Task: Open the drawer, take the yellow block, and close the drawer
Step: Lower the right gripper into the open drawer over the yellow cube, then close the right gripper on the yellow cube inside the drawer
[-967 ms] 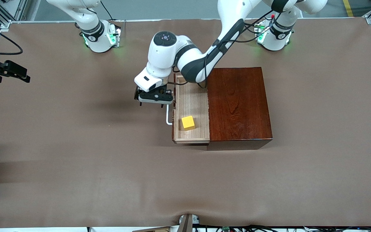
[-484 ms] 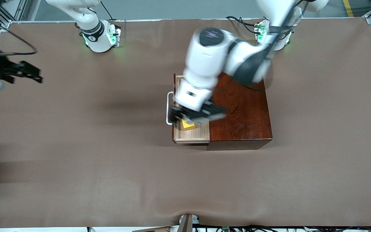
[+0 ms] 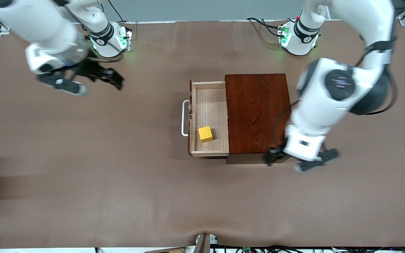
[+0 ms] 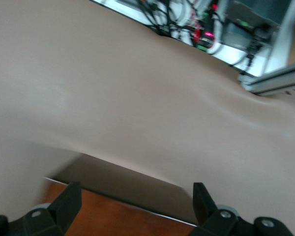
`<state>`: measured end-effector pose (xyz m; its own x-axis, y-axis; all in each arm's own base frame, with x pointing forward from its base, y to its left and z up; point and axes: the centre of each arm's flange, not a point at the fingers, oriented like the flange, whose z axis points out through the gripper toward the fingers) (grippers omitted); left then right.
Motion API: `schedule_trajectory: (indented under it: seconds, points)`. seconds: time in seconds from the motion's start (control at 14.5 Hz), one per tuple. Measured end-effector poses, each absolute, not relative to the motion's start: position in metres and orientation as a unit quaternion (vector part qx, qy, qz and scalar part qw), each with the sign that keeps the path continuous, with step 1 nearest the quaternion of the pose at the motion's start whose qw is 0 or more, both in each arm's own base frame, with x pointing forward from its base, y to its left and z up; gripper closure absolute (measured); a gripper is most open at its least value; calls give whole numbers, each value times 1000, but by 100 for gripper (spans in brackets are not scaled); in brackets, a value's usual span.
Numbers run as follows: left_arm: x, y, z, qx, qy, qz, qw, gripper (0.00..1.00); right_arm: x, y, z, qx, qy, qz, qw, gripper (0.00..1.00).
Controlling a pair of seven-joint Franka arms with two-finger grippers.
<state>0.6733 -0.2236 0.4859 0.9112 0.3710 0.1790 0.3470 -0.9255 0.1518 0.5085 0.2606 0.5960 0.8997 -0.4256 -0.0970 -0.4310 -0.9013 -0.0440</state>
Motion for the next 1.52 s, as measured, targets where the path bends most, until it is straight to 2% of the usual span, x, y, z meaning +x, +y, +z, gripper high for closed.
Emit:
schedule_trajectory:
  seconds: [0.14,0.41,0.76,0.97,1.17,1.52]
  points:
    - [670,-172,491,979,170,98,46,0,513,304,582,-956,287,48,29,0]
    - [641,-127,495,989,119,87,25,0,548,346,537,-894,442,58,27,0]
    - [597,-57,536,998,41,48,-1,0,579,394,481,-749,655,45,89,0]
    - [567,-32,570,1000,7,17,8,0,568,444,448,-706,697,50,114,0]
    - [541,-47,596,1000,-17,1,6,0,563,466,408,-687,717,57,101,0]
    - [529,-60,614,997,-70,-12,4,0,559,487,371,-686,717,55,107,0]
